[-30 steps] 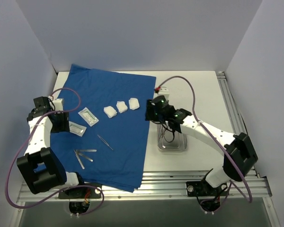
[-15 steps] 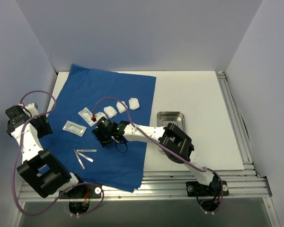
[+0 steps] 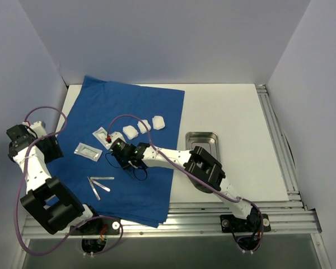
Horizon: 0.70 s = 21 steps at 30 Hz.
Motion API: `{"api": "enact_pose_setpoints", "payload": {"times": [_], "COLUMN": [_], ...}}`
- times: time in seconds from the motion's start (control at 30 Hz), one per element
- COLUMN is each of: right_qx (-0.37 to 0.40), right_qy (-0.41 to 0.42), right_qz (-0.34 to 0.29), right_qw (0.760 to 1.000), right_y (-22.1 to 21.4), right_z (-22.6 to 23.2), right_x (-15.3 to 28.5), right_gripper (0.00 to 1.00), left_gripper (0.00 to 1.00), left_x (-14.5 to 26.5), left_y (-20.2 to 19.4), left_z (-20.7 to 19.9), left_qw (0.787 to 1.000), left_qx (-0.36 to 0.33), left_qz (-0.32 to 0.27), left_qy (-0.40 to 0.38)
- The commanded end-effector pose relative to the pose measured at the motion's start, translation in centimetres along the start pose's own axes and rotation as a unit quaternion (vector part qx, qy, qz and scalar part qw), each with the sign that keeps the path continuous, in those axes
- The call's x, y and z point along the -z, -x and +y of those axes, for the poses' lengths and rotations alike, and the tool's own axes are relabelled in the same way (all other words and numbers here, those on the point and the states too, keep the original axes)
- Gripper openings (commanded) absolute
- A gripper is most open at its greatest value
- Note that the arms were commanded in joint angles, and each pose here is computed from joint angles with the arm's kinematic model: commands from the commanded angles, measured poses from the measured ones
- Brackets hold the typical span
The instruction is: Prepare the surgical pack
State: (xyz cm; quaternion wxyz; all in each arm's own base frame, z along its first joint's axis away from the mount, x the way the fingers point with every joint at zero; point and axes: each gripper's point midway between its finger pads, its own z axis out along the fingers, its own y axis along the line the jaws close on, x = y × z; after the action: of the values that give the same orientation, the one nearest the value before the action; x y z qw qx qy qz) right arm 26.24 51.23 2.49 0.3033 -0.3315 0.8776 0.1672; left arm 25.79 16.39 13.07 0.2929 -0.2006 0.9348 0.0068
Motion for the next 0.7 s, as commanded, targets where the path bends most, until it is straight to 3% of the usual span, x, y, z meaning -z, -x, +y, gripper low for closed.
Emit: {"api": "enact_pose_setpoints", "payload": {"times": [0.0,0.33,0.67], "right_qx": [0.009,0.013,0.032], "right_qy": [-0.019,-0.012,0.002], "right_qz": [0.033,-0.002,-0.017], "right_qw": [0.999,1.000,0.999], "right_y": [-2.3,1.0,1.4], "right_z": [-0.4,0.4,2.1], "right_x": [0.1,2.4,3.6], "right_gripper": [0.15,0.18,0.18], "left_gripper": [0.64,0.64,0.64], "left_x": [1.0,0.9,0.8], "left_y": [1.4,1.3,1.2], "left_z": [-0.4,-0.7,-0.8], "left_qw": [0.999,0.999,0.999], "left_qx": [-0.013,-0.014,-0.014], "left_qz": [-0.035,-0.031,-0.029], "left_qy": [-0.011,-0.019,-0.023]}}
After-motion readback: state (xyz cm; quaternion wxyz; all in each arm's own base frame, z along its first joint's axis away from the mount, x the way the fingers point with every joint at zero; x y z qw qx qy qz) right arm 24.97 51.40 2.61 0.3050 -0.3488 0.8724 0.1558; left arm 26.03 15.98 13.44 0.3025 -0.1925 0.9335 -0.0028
